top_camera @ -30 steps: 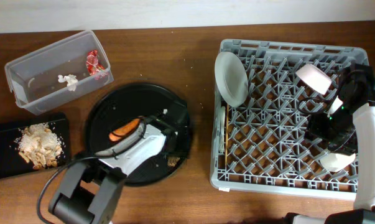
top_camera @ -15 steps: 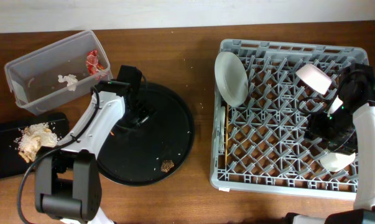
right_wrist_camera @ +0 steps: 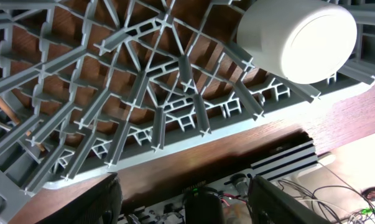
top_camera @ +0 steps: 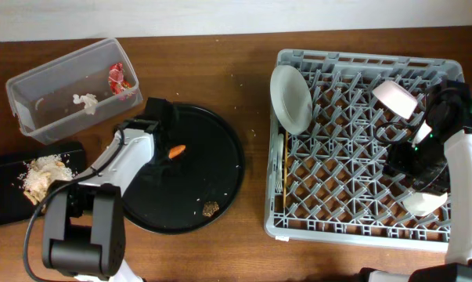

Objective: Sort waste into correct bins and load items into the dishwasher rack
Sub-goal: 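Grasp the carrot with the left gripper and drop it on the black tray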

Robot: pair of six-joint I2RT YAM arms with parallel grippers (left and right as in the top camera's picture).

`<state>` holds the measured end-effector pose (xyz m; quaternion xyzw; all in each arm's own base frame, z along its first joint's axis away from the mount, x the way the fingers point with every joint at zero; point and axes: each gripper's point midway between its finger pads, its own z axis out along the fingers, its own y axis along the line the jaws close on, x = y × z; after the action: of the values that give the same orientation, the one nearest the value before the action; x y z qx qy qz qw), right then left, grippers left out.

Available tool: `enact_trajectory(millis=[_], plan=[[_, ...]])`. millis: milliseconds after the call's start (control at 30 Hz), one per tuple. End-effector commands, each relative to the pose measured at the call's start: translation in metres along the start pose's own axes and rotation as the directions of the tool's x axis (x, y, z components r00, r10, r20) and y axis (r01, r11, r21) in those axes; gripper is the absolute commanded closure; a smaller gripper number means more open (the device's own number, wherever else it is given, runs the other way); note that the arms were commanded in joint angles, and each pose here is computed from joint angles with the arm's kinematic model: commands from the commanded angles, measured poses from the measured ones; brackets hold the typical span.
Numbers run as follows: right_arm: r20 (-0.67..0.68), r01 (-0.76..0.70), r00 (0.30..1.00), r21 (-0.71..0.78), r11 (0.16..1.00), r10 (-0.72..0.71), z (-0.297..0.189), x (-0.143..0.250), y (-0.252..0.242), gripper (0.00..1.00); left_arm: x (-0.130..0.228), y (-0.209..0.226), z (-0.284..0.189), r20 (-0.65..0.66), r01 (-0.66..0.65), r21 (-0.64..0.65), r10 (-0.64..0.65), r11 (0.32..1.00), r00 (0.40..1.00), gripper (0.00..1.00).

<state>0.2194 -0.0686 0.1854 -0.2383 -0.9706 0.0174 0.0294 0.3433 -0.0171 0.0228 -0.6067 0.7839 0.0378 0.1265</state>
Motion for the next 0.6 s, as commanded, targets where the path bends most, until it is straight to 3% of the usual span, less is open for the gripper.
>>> enact_trajectory(millis=[0, 67, 167, 233, 300, 333, 400, 467, 533, 567], plan=[[0.009, -0.013, 1.0, -0.005, 1.0, 0.013, -0.003, 0.001, -0.001, 0.32, -0.006, 0.012, 0.007, 0.021, 0.009, -0.032, -0.008, 0.999, 1.0, 0.31], [0.008, -0.013, 1.0, -0.005, 1.0, 0.013, -0.003, 0.001, -0.001, 0.32, -0.002, 0.022, 0.016, 0.019, 0.005, -0.046, -0.004, 0.999, 1.0, 0.31], [0.008, -0.013, 1.0, -0.005, 1.0, 0.013, -0.003, 0.001, -0.001, 0.32, -0.001, 0.022, 0.02, 0.02, 0.007, -0.038, -0.006, 0.999, 1.0, 0.56], [0.009, -0.013, 1.0, -0.005, 1.0, 0.013, -0.003, 0.001, -0.001, 0.32, -0.001, 0.022, 0.019, 0.017, -0.042, -0.039, 0.043, 0.998, 0.999, 0.82], [0.009, -0.013, 1.0, -0.005, 1.0, 0.013, -0.003, 0.0, -0.001, 0.32, -0.002, 0.022, 0.019, 0.011, -0.221, -0.04, 0.222, 0.974, 0.975, 0.94], [0.01, -0.013, 1.0, -0.005, 1.0, 0.013, -0.003, 0.0, -0.001, 0.32, -0.003, 0.02, 0.016, 0.006, -0.393, -0.036, 0.393, 0.919, 0.919, 0.99], [0.01, -0.014, 1.0, -0.005, 1.0, 0.014, -0.003, 0.0, -0.001, 0.32, -0.007, 0.02, -0.001, 0.014, -0.489, -0.02, 0.489, 0.872, 0.872, 0.99], [0.009, -0.013, 1.0, -0.005, 1.0, 0.013, -0.003, 0.0, -0.001, 0.32, -0.021, 0.016, -0.031, 0.069, -0.493, 0.033, 0.49, 0.869, 0.869, 0.99], [0.009, -0.014, 1.0, -0.005, 1.0, 0.014, -0.003, 0.0, -0.001, 0.32, -0.066, 0.02, -0.071, 0.178, -0.399, 0.099, 0.378, 0.912, 0.909, 0.97], [0.009, -0.013, 1.0, -0.005, 1.0, 0.013, -0.003, 0.0, -0.001, 0.32, -0.108, 0.034, -0.088, 0.249, -0.29, 0.112, 0.256, 0.95, 0.934, 0.96]])
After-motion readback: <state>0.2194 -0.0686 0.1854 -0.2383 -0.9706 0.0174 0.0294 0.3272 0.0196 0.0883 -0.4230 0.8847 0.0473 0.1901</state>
